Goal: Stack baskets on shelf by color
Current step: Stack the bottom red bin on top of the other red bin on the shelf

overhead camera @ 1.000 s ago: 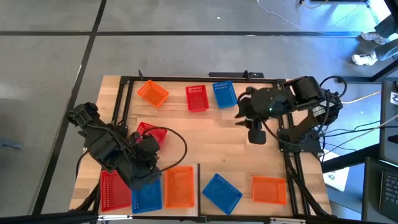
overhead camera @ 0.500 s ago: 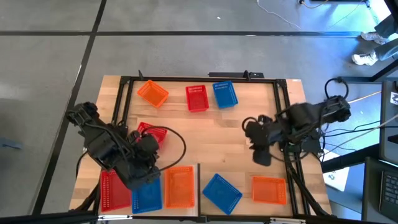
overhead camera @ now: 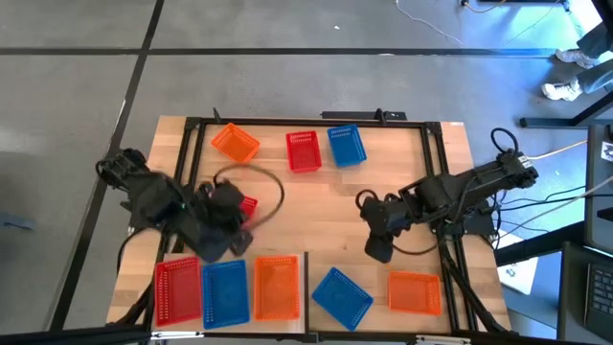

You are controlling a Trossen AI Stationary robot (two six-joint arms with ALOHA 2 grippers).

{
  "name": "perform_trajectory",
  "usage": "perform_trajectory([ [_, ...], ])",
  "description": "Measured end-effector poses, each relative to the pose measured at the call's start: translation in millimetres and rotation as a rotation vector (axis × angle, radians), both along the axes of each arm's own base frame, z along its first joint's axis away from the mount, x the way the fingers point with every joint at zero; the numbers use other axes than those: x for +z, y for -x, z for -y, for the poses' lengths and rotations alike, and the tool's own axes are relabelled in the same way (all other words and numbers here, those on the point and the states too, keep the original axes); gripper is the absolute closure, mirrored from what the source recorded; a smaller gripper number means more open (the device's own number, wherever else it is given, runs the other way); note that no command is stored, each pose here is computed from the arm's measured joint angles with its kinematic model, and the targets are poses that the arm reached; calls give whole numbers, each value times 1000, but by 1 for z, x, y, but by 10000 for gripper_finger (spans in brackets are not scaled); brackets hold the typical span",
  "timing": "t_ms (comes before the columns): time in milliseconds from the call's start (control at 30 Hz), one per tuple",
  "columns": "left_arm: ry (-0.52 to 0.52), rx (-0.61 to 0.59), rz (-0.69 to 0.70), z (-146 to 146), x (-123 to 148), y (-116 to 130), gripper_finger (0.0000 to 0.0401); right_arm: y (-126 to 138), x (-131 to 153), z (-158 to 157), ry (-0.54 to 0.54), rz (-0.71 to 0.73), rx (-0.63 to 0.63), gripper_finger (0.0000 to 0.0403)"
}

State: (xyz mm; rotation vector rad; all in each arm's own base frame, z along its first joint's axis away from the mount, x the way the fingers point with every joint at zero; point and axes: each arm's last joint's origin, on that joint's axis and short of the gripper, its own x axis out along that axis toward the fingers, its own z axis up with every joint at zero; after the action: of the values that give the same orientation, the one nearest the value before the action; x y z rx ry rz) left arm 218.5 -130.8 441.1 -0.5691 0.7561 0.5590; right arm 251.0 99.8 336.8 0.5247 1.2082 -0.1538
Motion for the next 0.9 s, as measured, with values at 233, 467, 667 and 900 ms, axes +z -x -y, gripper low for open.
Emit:
perform_trajectory([
  [233, 49, -7, -50, -53, 14, 0, 342, -6, 0, 16, 57, 24, 88, 290],
  [467, 209, 9, -121, -106, 14, -8, 342, -11, 0, 34, 112, 46, 160, 290],
  [667, 270, 47, -201, -143, -3, -16, 341, -7, 10, 47, 134, 88, 171, 290],
  [900, 283, 13, -405, -162, -54, 2, 341, 13, 41, 59, 158, 220, 107, 290],
])
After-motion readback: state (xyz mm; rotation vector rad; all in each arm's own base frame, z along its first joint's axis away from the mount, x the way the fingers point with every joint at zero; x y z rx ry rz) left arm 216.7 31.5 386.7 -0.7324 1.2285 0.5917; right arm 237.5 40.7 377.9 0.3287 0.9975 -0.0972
